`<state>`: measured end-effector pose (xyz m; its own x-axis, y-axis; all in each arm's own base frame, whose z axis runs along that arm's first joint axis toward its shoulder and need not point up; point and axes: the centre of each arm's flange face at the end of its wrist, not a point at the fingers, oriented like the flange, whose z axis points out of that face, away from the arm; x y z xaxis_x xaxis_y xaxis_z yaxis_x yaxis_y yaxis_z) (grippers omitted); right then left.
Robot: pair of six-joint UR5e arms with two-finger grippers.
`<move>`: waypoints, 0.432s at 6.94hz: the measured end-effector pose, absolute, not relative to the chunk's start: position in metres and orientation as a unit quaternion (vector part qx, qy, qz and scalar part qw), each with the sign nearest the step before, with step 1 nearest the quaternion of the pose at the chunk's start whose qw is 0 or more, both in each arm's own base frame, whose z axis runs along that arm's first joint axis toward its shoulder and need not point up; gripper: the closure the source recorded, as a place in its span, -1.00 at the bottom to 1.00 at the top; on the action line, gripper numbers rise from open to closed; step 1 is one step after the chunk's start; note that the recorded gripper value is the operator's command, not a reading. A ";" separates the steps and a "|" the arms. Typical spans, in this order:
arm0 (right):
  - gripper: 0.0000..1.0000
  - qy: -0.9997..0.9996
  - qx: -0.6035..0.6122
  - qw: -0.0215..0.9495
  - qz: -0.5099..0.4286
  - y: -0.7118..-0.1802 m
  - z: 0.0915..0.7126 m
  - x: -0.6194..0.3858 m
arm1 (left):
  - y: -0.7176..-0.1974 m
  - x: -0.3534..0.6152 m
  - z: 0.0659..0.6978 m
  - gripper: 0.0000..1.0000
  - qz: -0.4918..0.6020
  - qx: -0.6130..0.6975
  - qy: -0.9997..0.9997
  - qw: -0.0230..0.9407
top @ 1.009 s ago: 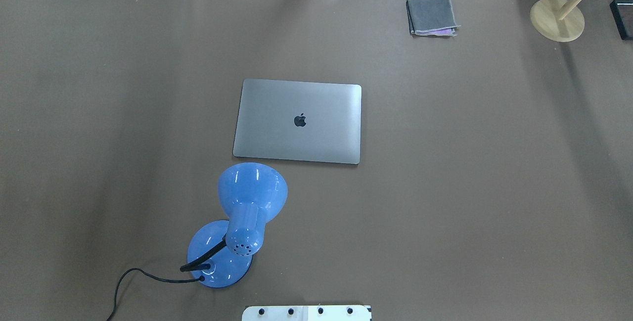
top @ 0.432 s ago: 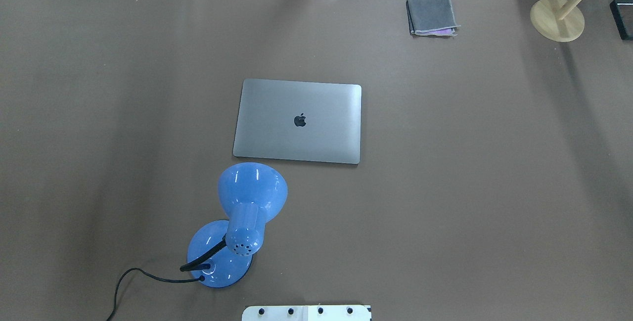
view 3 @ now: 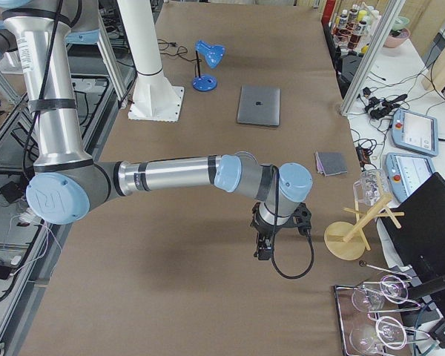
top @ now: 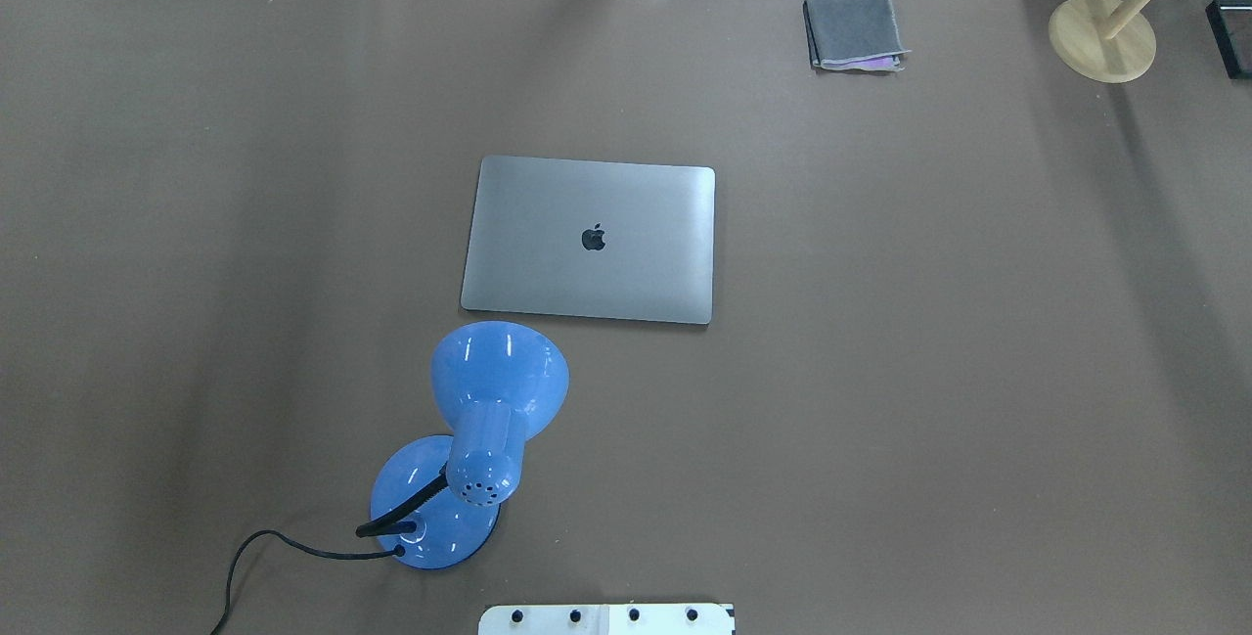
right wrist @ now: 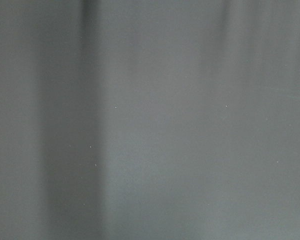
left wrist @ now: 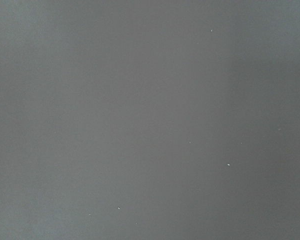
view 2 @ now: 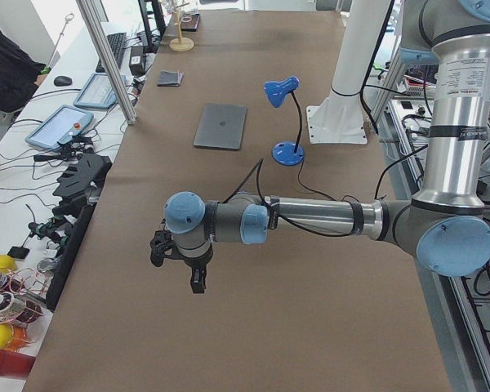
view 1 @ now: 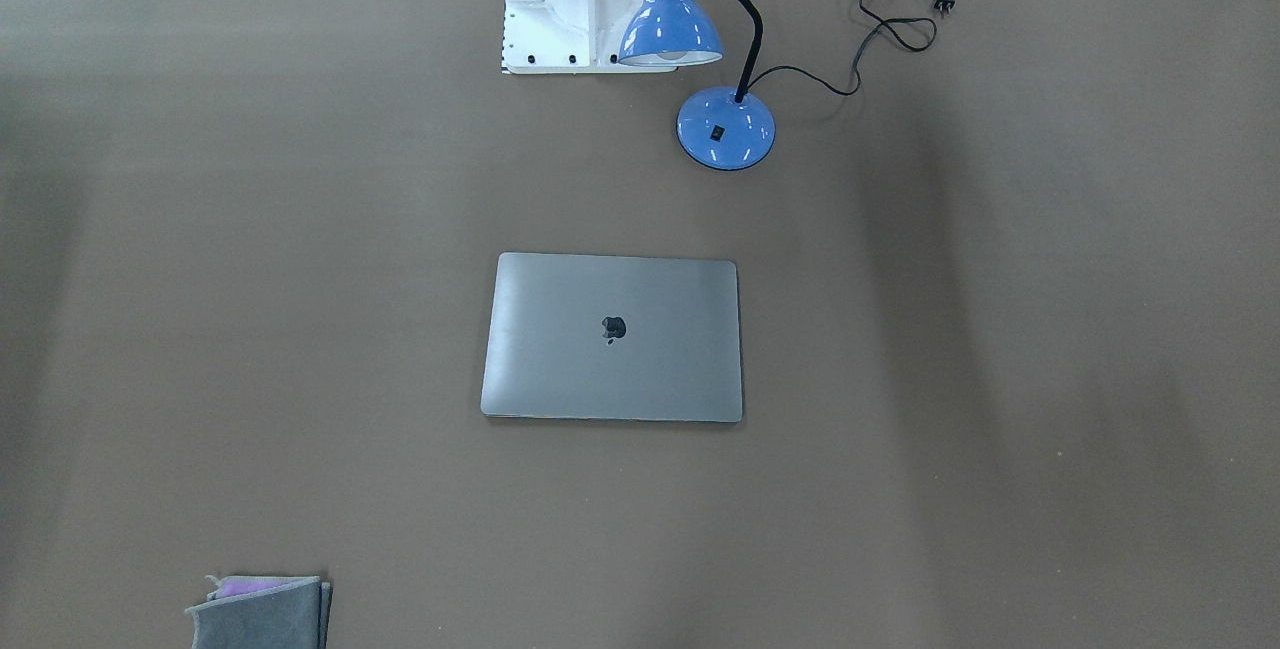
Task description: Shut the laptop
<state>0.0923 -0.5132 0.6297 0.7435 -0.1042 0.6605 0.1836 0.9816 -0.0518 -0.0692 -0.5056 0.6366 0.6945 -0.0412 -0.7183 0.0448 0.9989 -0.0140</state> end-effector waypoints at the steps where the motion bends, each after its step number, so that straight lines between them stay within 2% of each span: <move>1: -1.00 -0.348 -0.060 0.933 -0.073 -0.508 0.635 0.097 | -0.506 -0.069 0.636 -0.97 -0.023 0.003 0.390 0.921; 3: -1.00 -0.347 -0.058 0.934 -0.066 -0.506 0.636 0.103 | -0.508 -0.070 0.634 -0.97 -0.023 0.005 0.389 0.921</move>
<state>0.1034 -0.5060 0.6356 0.7499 -0.0837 0.6563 0.1641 0.9845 -0.0620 -0.0696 -0.5080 0.6341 0.6957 -0.0379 -0.7173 0.0453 0.9989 -0.0089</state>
